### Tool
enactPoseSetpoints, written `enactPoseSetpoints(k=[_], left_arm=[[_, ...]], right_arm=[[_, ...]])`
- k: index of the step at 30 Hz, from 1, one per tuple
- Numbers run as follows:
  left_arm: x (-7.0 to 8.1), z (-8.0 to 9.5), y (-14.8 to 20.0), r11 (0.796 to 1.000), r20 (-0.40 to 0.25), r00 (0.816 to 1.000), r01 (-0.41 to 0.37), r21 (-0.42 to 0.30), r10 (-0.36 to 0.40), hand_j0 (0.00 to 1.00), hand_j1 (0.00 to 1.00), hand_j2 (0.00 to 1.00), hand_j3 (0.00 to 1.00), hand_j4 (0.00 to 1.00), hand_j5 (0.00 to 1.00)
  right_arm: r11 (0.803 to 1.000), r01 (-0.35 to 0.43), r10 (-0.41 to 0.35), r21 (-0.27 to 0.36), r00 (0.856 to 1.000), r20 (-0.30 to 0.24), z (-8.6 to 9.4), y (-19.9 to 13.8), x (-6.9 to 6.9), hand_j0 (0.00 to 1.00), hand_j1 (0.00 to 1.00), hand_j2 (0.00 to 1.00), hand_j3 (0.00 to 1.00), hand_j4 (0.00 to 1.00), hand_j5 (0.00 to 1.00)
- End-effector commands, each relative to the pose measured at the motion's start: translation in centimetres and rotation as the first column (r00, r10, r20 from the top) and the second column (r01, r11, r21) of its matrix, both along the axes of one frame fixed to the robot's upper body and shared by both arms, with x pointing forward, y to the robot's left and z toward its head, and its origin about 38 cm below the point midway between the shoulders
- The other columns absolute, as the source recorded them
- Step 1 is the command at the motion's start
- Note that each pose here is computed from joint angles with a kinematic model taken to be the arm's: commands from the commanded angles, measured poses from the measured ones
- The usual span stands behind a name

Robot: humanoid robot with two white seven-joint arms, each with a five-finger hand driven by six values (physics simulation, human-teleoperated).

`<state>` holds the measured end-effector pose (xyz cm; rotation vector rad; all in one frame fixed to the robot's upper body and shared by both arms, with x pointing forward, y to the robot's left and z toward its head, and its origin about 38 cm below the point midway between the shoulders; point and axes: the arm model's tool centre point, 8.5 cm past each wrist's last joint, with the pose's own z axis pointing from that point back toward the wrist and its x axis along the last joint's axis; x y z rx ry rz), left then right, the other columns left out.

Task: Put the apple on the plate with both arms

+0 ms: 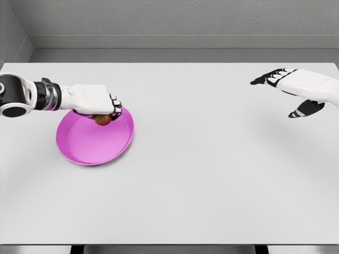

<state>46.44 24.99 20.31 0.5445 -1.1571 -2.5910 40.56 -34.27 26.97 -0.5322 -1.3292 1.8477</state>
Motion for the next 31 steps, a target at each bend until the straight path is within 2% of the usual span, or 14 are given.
enactPoseSetpoints(k=[1, 2, 3, 4, 7, 8, 9, 11, 12, 15, 18, 19, 21, 31], left_arm=[[0.0, -0.1, 0.4, 1.000, -0.001, 1.000, -0.011, 0.001, 0.011, 0.25, 0.25, 0.25, 0.25, 0.25, 0.25], [-0.2, -0.3, 0.8, 1.000, -0.007, 1.000, -0.016, 0.002, 0.016, 0.51, 0.51, 0.51, 0.51, 0.51, 0.51], [-0.3, -0.2, 1.0, 1.000, -0.007, 1.000, -0.018, 0.002, 0.018, 0.84, 0.84, 0.84, 0.84, 0.84, 0.84], [-0.3, -0.2, 0.9, 1.000, -0.007, 1.000, -0.017, 0.002, 0.017, 1.00, 1.00, 1.00, 1.00, 1.00, 1.00], [-0.5, -0.1, 1.1, 1.000, -0.006, 1.000, -0.013, 0.003, 0.013, 1.00, 1.00, 1.00, 1.00, 1.00, 1.00], [-0.6, 0.6, 2.0, 1.000, 0.009, 1.000, -0.026, 0.002, 0.026, 1.00, 1.00, 1.00, 1.00, 1.00, 1.00], [-0.4, 1.8, 2.9, 0.998, 0.029, 0.998, -0.053, -0.019, 0.054, 1.00, 1.00, 1.00, 1.00, 1.00, 1.00], [-0.3, 2.9, 4.0, 0.993, 0.047, 0.994, -0.091, -0.079, 0.095, 1.00, 1.00, 1.00, 1.00, 1.00, 1.00], [-0.3, 3.3, 4.5, 0.987, 0.033, 0.993, -0.111, -0.114, 0.116, 1.00, 1.00, 1.00, 1.00, 1.00, 1.00], [-0.6, 4.7, 7.7, 0.958, 0.015, 0.979, -0.198, -0.208, 0.206, 1.00, 1.00, 1.00, 1.00, 1.00, 1.00], [-1.0, 5.0, 10.1, 0.936, 0.008, 0.963, -0.259, -0.239, 0.269, 1.00, 1.00, 1.00, 1.00, 1.00, 1.00], [-1.1, 6.0, 11.8, 0.924, 0.027, 0.952, -0.289, -0.250, 0.305, 1.00, 1.00, 1.00, 1.00, 1.00, 1.00], [-2.0, 4.8, 14.2, 0.884, -0.034, 0.929, -0.362, -0.296, 0.369, 1.00, 1.00, 1.00, 1.00, 1.00, 1.00], [-2.2, 4.3, 14.4, 0.884, -0.047, 0.926, -0.371, -0.286, 0.374, 1.00, 1.00, 1.00, 1.00, 1.00, 1.00]], right_arm=[[1.000, 0.001, -0.001, 0.002, 1.000, 0.000, 0.0, 0.0, 0.0, 1.00, 1.00, 1.00, 1.00, 1.00, 1.00], [1.000, 0.001, -0.001, 0.002, 1.000, 0.000, 0.0, 0.0, 0.0, 1.00, 1.00, 1.00, 1.00, 1.00, 1.00], [1.000, 0.001, -0.001, 0.002, 1.000, 0.000, 0.0, 0.0, 0.0, 1.00, 1.00, 1.00, 1.00, 1.00, 1.00], [1.000, 0.001, -0.001, 0.003, 1.000, -0.001, 0.0, 0.0, 0.0, 1.00, 1.00, 1.00, 1.00, 1.00, 1.00], [1.000, -0.003, 0.003, 0.006, 1.000, -0.002, -0.1, 0.2, -0.1, 1.00, 1.00, 1.00, 1.00, 1.00, 1.00], [1.000, -0.006, 0.006, 0.006, 1.000, -0.007, -0.3, 0.2, -0.2, 1.00, 1.00, 1.00, 1.00, 1.00, 1.00], [1.000, -0.004, 0.004, 0.006, 1.000, -0.008, -0.3, 0.2, -0.2, 1.00, 1.00, 1.00, 1.00, 1.00, 1.00], [1.000, -0.004, 0.004, 0.006, 1.000, -0.008, -0.3, 0.2, -0.2, 1.00, 1.00, 1.00, 1.00, 1.00, 1.00], [1.000, -0.004, 0.004, 0.006, 1.000, -0.008, -0.3, 0.2, -0.2, 1.00, 1.00, 1.00, 1.00, 1.00, 1.00], [1.000, -0.003, 0.003, 0.005, 1.000, -0.006, -0.3, 0.1, -0.2, 1.00, 1.00, 1.00, 1.00, 1.00, 1.00], [1.000, -0.003, 0.003, 0.005, 1.000, -0.006, -0.3, 0.1, -0.2, 1.00, 1.00, 1.00, 1.00, 1.00, 1.00], [1.000, -0.003, 0.003, 0.005, 1.000, -0.006, -0.3, 0.1, -0.2, 1.00, 1.00, 1.00, 1.00, 1.00, 1.00], [1.000, -0.003, 0.003, 0.005, 1.000, -0.006, -0.3, 0.1, -0.2, 1.00, 1.00, 1.00, 1.00, 1.00, 1.00], [1.000, -0.004, 0.004, 0.006, 1.000, -0.008, -0.3, 0.2, -0.2, 1.00, 1.00, 1.00, 1.00, 1.00, 1.00]])
